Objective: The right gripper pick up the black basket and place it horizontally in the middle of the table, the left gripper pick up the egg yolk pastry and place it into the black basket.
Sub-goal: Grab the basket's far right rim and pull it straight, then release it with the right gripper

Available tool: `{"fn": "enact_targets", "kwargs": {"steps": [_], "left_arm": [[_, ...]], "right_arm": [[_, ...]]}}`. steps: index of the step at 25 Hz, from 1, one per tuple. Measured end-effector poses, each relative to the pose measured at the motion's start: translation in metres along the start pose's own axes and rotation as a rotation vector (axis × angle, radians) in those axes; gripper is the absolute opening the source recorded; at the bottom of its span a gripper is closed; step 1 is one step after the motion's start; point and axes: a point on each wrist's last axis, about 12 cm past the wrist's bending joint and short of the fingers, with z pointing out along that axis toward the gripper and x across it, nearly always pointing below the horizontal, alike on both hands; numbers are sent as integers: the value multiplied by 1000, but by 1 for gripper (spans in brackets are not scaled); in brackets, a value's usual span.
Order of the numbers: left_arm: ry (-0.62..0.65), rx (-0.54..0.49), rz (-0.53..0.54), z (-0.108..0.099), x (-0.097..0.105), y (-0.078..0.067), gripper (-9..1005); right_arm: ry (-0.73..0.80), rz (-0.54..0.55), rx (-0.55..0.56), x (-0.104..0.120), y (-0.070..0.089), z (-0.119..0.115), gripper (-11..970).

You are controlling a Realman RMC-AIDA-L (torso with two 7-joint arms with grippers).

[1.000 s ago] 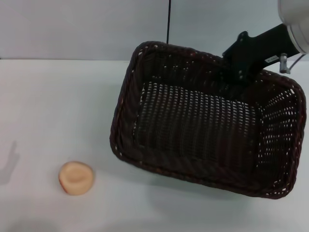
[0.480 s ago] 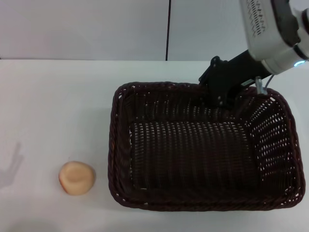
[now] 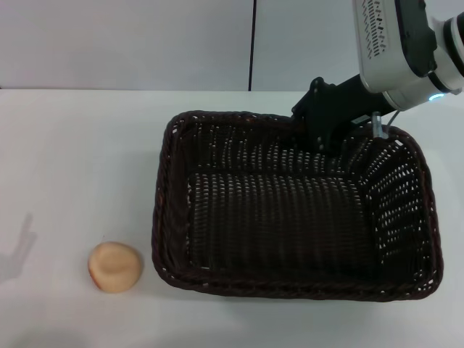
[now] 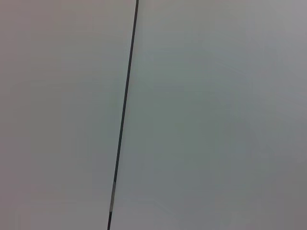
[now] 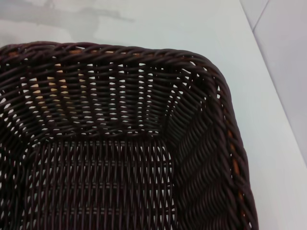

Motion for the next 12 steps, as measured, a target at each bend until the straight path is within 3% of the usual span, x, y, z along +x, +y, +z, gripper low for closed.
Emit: {"fn": "enact_targets", "kwargs": {"steps": [12], "left_arm": [[9, 8, -2, -3, 0, -1, 836]], "right_arm": [[26, -50, -11, -5, 1, 12, 153]]}}
